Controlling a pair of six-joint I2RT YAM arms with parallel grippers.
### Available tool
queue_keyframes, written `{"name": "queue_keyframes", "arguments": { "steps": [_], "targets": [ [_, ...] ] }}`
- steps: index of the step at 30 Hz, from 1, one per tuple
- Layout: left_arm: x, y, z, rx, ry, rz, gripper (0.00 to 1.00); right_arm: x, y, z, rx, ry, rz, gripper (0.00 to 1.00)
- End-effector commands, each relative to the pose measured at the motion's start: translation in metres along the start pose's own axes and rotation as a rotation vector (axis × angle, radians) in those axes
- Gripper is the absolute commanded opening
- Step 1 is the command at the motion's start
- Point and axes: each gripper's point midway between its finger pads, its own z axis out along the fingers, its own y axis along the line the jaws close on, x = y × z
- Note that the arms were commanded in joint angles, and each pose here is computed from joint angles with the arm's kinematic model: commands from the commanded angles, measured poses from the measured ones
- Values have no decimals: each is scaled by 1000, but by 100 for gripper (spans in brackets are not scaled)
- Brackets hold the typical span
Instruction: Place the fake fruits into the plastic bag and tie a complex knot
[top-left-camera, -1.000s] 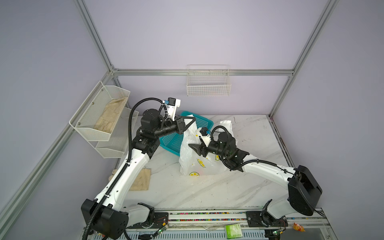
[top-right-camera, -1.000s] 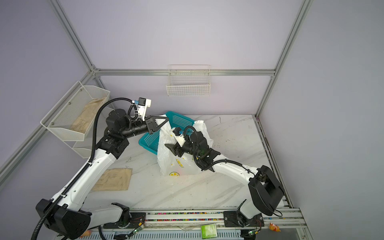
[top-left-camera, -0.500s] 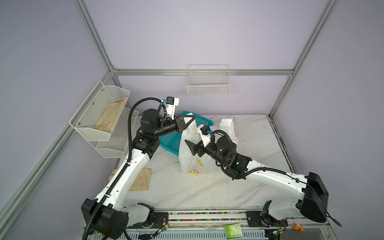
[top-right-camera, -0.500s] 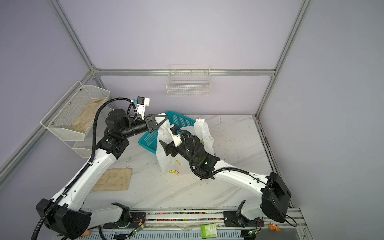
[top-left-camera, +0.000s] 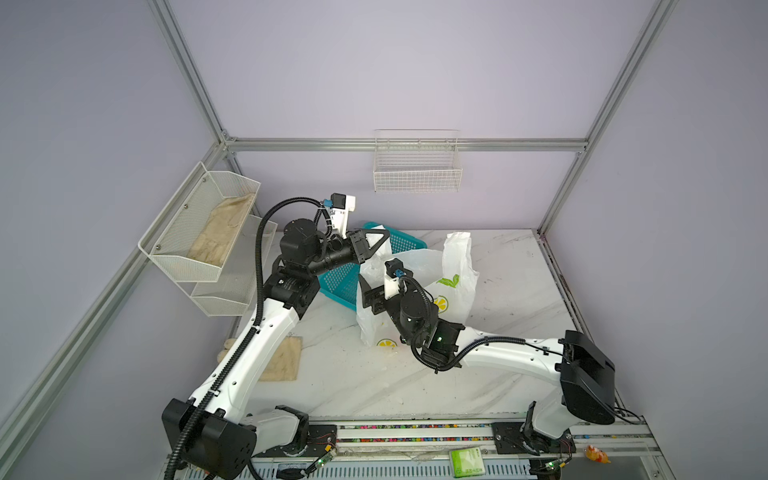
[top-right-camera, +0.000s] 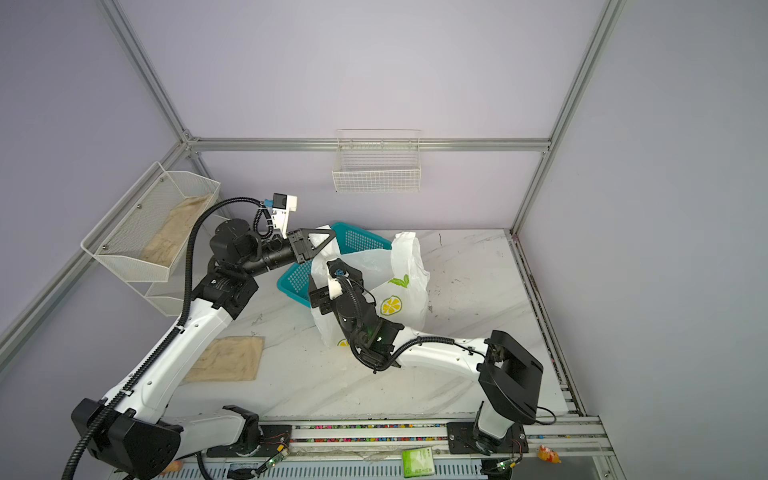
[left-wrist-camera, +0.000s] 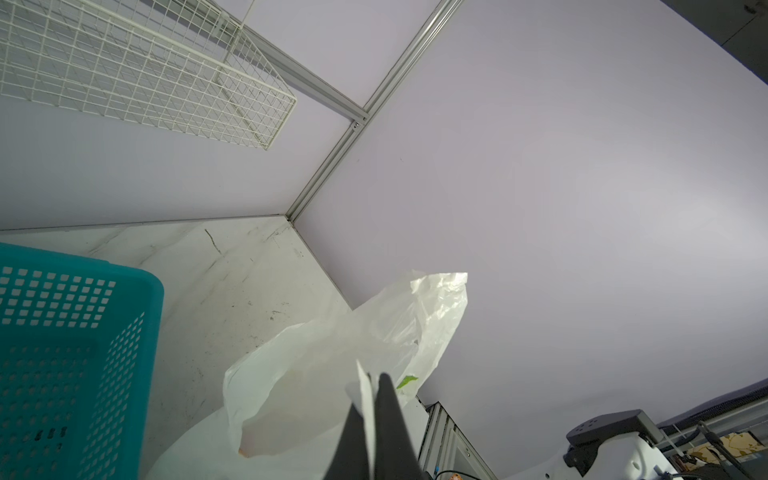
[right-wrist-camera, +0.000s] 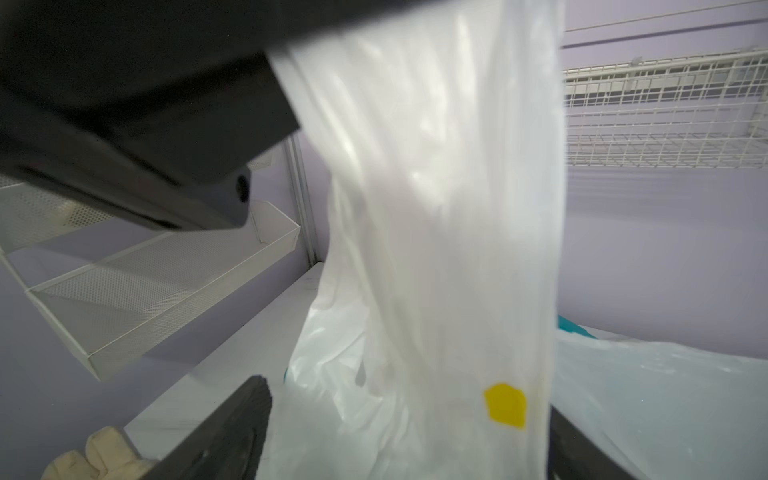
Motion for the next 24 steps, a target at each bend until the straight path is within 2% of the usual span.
{"name": "queue_keyframes", "arguments": {
  "steps": [1,11,16,20,24],
  "targets": [
    [-6,-9,-8,24,-39,4,0,-27,-6,6,92,-106,51,88],
    [-6,-10,-8,30,-37,-28,0,-19,-4,19,135,-159,3,90],
    [-7,-9,-7,26,-42,-38,0,-32,-8,-8,43,-217,11,93],
    [-7,-8,-7,26,-41,-43,0,-36,-5,-30,-61,-239,-40,94],
    [-6,-8,-6,30,-41,-49,0,-40,0,-31,-94,-258,-81,96]
  ]
}}
